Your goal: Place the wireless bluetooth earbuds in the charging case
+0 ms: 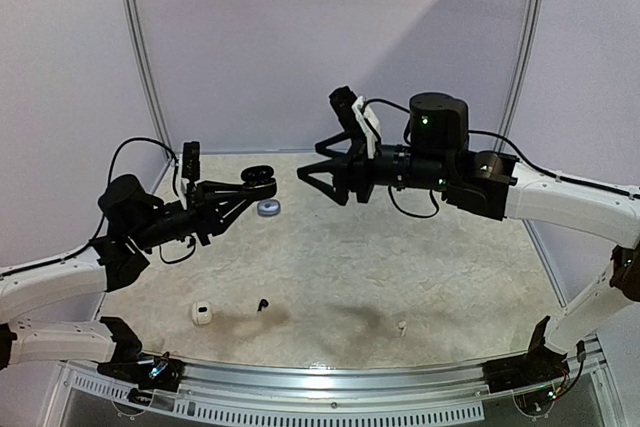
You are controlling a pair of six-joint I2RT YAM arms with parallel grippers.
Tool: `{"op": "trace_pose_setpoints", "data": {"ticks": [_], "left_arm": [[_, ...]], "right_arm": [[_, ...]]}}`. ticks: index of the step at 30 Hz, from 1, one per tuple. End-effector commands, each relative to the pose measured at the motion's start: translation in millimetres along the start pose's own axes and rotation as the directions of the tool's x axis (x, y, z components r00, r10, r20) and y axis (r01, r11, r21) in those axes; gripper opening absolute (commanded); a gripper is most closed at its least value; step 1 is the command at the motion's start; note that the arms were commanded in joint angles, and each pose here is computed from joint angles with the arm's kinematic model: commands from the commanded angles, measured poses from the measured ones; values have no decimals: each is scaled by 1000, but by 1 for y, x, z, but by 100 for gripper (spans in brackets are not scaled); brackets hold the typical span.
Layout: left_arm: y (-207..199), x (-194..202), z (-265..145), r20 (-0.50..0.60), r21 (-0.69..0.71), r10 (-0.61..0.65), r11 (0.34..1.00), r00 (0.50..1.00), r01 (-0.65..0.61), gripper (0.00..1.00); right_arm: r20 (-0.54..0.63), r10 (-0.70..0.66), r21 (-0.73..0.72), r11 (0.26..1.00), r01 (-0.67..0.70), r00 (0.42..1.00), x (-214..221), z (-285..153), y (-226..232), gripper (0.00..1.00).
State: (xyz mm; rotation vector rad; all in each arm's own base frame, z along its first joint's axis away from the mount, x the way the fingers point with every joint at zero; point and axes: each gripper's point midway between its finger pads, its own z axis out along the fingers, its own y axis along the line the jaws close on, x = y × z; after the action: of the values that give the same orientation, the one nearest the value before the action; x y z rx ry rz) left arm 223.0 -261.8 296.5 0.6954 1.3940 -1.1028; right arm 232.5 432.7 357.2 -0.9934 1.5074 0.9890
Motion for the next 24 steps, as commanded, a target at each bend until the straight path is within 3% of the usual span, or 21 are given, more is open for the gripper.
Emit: {"op": "trace_pose_setpoints", "data": {"ticks": [1, 10, 18, 21, 24], "left_arm": [[-35, -30, 5, 72, 228, -58, 973, 996, 40, 0], [-51, -40, 13, 95, 316, 17, 948, 995, -46, 0], [-50, -41, 16, 104, 299, 13, 953, 994, -44, 0], [-32, -46, 17, 113, 198, -6, 980, 994, -16, 0], [0, -46, 11, 107, -1, 7, 1000, 994, -7, 0]], "right_arm": [[63, 111, -177, 979, -98, 992, -8, -1, 31, 72], [30, 144, -252, 959, -132, 989, 9, 18, 40, 56], [13, 131, -249, 961, -123, 991, 14, 22, 42, 57], [-62, 164, -113, 979, -171, 984, 33, 30, 20, 60], [-180, 290, 201, 946, -254, 940, 75, 33, -27, 58]]}}
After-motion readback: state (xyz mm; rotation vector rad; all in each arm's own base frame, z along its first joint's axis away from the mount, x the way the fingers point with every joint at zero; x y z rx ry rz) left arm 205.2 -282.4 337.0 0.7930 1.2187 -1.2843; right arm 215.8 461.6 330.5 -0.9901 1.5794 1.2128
